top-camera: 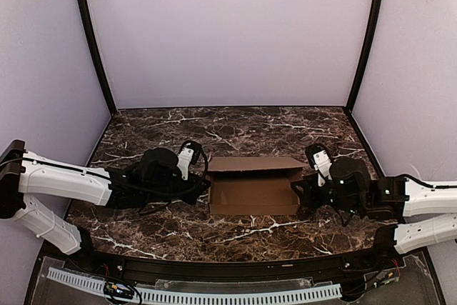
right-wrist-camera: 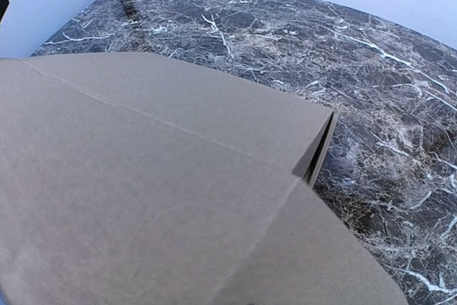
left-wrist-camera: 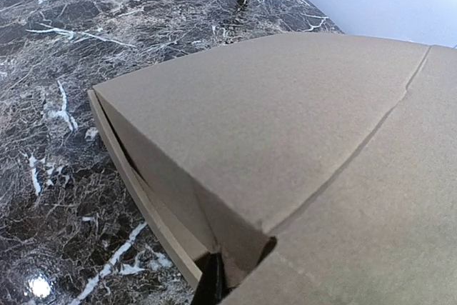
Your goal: Fold the paper box
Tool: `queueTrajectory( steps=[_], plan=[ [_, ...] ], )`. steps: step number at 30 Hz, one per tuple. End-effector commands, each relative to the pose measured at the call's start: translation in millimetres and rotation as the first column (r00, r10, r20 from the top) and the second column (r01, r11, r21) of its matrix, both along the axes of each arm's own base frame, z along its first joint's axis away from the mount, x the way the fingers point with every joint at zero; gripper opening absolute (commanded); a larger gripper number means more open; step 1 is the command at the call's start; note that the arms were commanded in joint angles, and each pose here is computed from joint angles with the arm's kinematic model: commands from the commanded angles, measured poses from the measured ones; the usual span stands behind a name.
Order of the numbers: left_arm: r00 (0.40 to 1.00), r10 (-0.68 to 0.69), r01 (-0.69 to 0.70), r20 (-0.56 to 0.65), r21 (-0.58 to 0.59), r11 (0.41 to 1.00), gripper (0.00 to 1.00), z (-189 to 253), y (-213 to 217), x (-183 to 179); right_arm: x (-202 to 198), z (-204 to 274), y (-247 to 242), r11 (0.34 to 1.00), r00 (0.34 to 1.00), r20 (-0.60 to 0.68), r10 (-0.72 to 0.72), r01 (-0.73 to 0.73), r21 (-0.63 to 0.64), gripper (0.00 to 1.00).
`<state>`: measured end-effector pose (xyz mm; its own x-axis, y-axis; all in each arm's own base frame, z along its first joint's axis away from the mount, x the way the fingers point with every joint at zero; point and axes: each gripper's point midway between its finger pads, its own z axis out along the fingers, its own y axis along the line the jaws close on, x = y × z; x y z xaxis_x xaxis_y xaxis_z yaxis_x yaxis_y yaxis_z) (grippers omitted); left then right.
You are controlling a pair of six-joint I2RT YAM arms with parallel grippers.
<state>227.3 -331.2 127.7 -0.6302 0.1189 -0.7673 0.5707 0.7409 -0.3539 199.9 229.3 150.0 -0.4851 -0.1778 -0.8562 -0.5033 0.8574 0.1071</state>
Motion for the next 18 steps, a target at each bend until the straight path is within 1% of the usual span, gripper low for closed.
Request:
queueTrajectory(
  steps=[1, 4, 8, 11, 18],
  plan=[
    [0.998, 0.022, -0.020, -0.050, 0.050, 0.999, 0.01, -18.7, 14.0, -8.5, -9.1, -2.3, -6.8, 1.000, 0.999, -0.036, -0.002, 0.003, 0.029, 0.46],
    [0.998, 0.034, -0.032, -0.043, 0.053, 0.998, 0.01, -18.0, 16.4, -7.2, -15.9, -5.4, -12.5, 0.999, 0.998, -0.070, 0.000, 0.002, 0.037, 0.49],
    [0.998, 0.045, -0.043, -0.038, 0.057, 0.997, 0.01, -18.2, 18.5, -6.0, -23.9, -13.5, -21.9, 0.998, 0.993, -0.120, -0.014, 0.020, 0.051, 0.50],
    [0.998, 0.048, -0.046, -0.037, 0.059, 0.997, 0.01, -18.9, 19.0, -5.8, -29.7, -12.8, -26.8, 0.997, 0.991, -0.134, -0.006, 0.016, 0.078, 0.50],
    [0.998, 0.049, -0.046, -0.039, 0.062, 0.997, 0.01, -20.5, 18.5, -5.8, -49.6, 5.7, -28.3, 0.986, 0.985, -0.135, 0.103, -0.083, 0.148, 0.51]
  ],
)
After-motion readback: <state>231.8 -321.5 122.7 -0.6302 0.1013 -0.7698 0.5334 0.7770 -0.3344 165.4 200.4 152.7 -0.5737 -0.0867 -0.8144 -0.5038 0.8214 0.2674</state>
